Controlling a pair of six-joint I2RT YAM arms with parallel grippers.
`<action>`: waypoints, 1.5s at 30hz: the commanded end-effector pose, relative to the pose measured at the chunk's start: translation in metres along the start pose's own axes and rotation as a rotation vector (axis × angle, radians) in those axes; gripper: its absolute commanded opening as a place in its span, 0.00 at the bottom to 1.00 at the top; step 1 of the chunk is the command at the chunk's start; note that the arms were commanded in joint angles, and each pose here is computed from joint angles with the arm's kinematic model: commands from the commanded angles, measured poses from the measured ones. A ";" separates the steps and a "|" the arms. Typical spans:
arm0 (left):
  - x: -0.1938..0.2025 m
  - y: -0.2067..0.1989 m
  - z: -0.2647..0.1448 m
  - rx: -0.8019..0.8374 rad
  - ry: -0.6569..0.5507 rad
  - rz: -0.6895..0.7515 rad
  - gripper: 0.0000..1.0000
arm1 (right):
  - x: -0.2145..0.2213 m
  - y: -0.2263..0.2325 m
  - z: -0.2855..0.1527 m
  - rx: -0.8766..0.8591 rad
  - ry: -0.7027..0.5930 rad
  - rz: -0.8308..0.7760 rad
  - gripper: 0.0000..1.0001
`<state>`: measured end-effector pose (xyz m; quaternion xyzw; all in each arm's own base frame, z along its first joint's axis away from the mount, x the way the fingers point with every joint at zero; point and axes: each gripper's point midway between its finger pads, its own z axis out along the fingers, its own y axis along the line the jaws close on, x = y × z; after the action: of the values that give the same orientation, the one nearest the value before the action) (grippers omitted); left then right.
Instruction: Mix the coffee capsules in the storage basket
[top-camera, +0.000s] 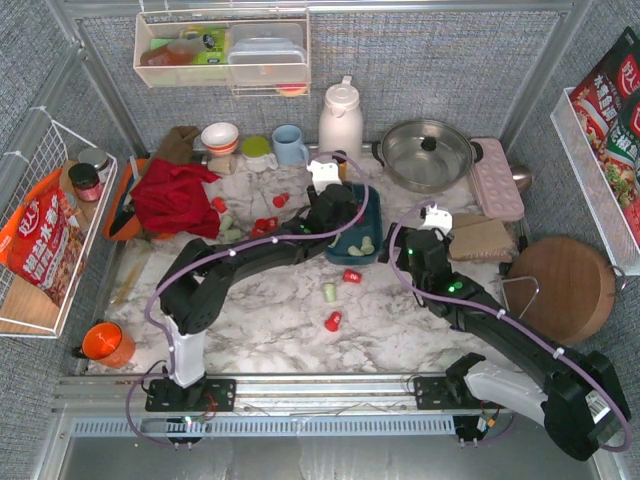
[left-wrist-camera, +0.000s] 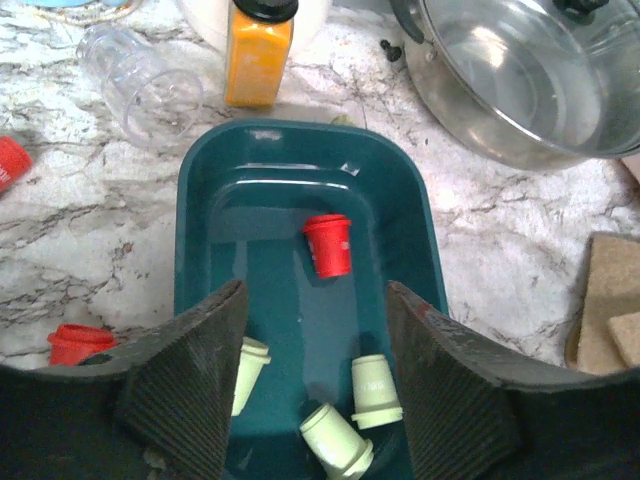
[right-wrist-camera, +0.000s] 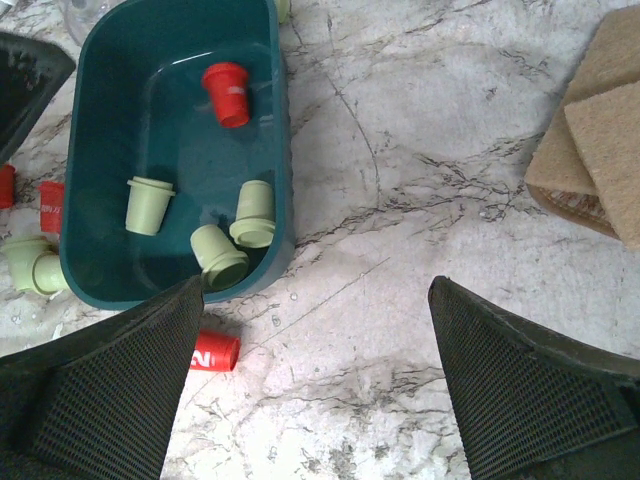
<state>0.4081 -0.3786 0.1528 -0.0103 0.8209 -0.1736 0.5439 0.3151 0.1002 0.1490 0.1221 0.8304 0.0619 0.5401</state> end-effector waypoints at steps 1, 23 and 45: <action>-0.002 -0.009 0.008 0.011 0.005 -0.022 0.70 | -0.006 0.001 -0.001 0.013 -0.037 -0.008 0.99; 0.047 0.029 -0.120 -0.128 0.341 0.207 0.99 | 0.007 0.010 0.011 0.027 0.000 -0.101 0.99; 0.159 0.031 -0.140 -0.112 0.454 -0.051 0.66 | -0.008 -0.019 0.002 0.152 -0.096 -0.083 0.99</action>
<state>0.2146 -0.3270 0.0515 0.0045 0.9383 -0.1097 0.3280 0.3163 0.0914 0.1413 0.1028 0.8298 -0.0144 0.5483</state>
